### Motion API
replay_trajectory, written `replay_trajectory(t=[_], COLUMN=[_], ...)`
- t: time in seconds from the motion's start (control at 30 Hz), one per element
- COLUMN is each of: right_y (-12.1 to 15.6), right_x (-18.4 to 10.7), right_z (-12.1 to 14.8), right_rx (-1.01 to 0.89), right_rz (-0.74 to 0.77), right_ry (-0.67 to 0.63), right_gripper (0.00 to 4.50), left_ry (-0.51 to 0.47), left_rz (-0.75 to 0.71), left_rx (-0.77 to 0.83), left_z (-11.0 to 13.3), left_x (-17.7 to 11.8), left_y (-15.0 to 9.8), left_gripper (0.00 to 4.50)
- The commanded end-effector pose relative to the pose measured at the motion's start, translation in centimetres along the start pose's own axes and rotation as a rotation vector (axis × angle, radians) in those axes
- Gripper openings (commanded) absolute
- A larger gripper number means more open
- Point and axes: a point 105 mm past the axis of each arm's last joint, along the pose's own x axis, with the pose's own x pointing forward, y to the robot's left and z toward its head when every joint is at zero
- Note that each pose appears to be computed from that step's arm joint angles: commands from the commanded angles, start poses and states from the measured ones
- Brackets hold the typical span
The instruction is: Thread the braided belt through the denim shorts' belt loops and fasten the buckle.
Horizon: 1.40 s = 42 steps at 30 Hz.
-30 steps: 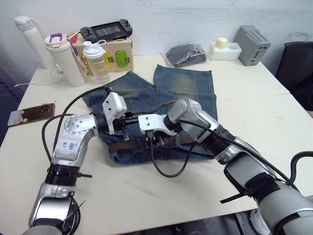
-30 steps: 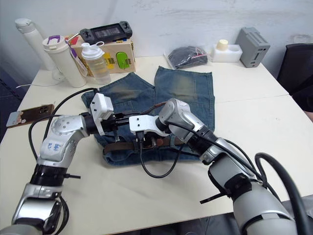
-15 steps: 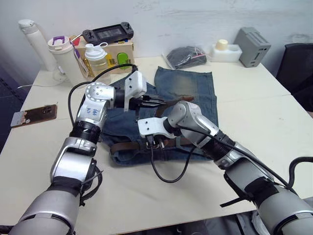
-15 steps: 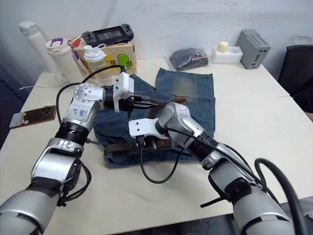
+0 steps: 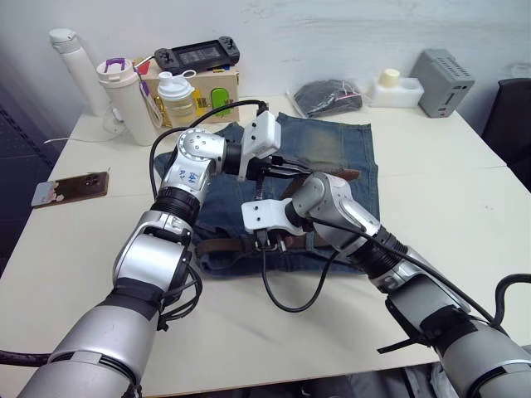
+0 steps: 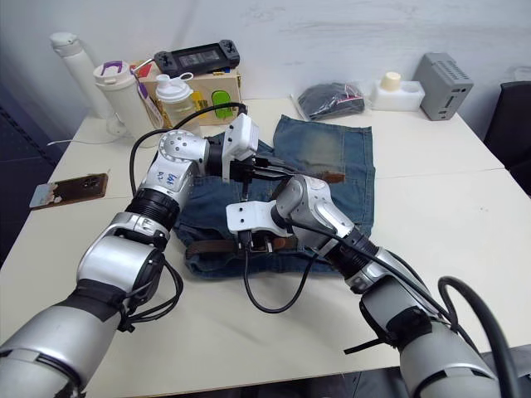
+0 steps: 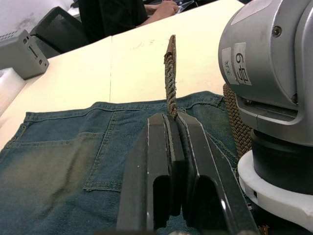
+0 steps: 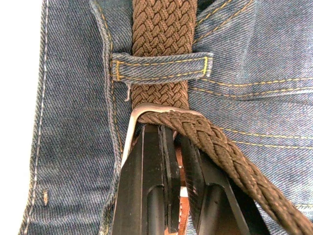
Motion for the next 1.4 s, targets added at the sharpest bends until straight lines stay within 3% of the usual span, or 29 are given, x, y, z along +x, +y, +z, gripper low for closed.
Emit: replay_trajectory(t=[0.03, 0.13, 0.27, 0.37, 0.5, 0.6, 0.77, 0.93, 1.17, 1.4], right_y=[7.9, 8.1, 7.9, 6.6, 3.6, 1.8, 0.4, 0.7, 1.5, 1.0], right_x=[7.1, 7.2, 7.2, 6.3, 3.0, 0.1, -3.6, -5.7, -7.6, -5.9], right_z=[-3.2, -3.0, -3.0, -3.3, -2.8, -2.0, -0.5, 0.7, 0.7, -0.6], right_rx=[0.105, 0.100, 0.109, 0.149, 0.270, 0.357, 0.440, 0.474, 0.487, 0.454], right_rz=[0.348, 0.357, 0.341, 0.260, 0.039, -0.112, -0.261, -0.312, -0.338, -0.328], right_ry=[0.090, 0.086, 0.081, 0.053, -0.098, -0.224, -0.384, -0.473, -0.496, -0.408], right_gripper=[0.53, 0.53, 0.53, 0.53, 0.53, 0.53, 0.53, 0.53, 0.53, 0.53], left_ry=[-0.420, -0.474, -0.454, -0.373, -0.148, 0.009, 0.121, 0.150, 0.170, 0.221], left_rz=[0.051, 0.043, 0.066, 0.137, 0.314, 0.405, 0.464, 0.515, 0.573, 0.574], left_rx=[0.391, 0.408, 0.410, 0.372, 0.254, 0.202, 0.090, 0.026, -0.002, 0.000], left_z=[16.1, 17.8, 17.4, 14.4, 6.3, 1.5, -2.3, -2.6, -2.1, -2.7], left_x=[2.2, 2.8, 2.5, 0.5, -5.7, -9.6, -12.0, -12.1, -13.3, -14.1], left_y=[2.0, 1.6, 1.8, 2.6, 2.9, 0.7, -4.3, -7.1, -7.5, -8.4], left_gripper=[0.00, 0.00, 0.00, 0.00, 0.00, 0.00, 0.00, 0.00, 0.00, 0.00])
